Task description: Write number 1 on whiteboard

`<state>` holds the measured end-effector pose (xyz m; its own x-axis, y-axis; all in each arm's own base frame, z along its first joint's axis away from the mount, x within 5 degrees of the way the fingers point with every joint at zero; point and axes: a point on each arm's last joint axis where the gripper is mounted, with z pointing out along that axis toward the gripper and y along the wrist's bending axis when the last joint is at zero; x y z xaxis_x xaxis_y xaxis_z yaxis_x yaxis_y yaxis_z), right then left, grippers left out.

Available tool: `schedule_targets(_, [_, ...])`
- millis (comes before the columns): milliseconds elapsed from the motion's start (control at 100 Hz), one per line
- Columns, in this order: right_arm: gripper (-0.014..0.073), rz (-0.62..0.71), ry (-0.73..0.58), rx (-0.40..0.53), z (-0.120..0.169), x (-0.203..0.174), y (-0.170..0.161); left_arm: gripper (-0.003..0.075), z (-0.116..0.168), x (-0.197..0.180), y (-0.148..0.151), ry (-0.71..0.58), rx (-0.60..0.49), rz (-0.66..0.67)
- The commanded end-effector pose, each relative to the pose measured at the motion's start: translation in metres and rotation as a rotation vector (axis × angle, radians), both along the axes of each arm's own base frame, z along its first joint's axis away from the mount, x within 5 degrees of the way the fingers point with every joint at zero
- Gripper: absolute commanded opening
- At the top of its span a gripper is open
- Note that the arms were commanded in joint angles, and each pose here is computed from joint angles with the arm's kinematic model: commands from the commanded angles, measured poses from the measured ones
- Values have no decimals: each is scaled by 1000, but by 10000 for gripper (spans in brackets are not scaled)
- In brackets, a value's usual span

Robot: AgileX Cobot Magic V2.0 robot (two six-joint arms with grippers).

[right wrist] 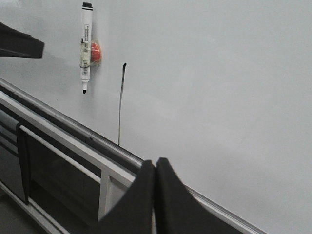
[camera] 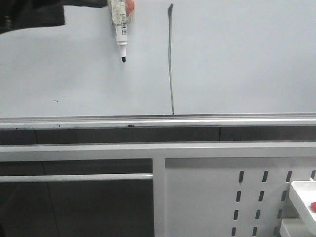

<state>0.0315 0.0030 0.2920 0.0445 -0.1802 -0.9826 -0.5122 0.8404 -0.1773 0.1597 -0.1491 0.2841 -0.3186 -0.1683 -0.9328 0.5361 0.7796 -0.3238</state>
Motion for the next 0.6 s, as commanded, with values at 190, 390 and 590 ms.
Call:
schedule_targets(190, [-50, 6, -77, 17, 13, -1, 0, -18, 34, -45, 30, -122, 25, -142])
schedule_targets(390, [-50, 6, -77, 17, 13, -1, 0, -20, 46, -68, 49, -144, -7, -182])
schedule_targets(590, [-50, 6, -77, 17, 13, -1, 0, -20, 49, -74, 54, -143, -38, -186])
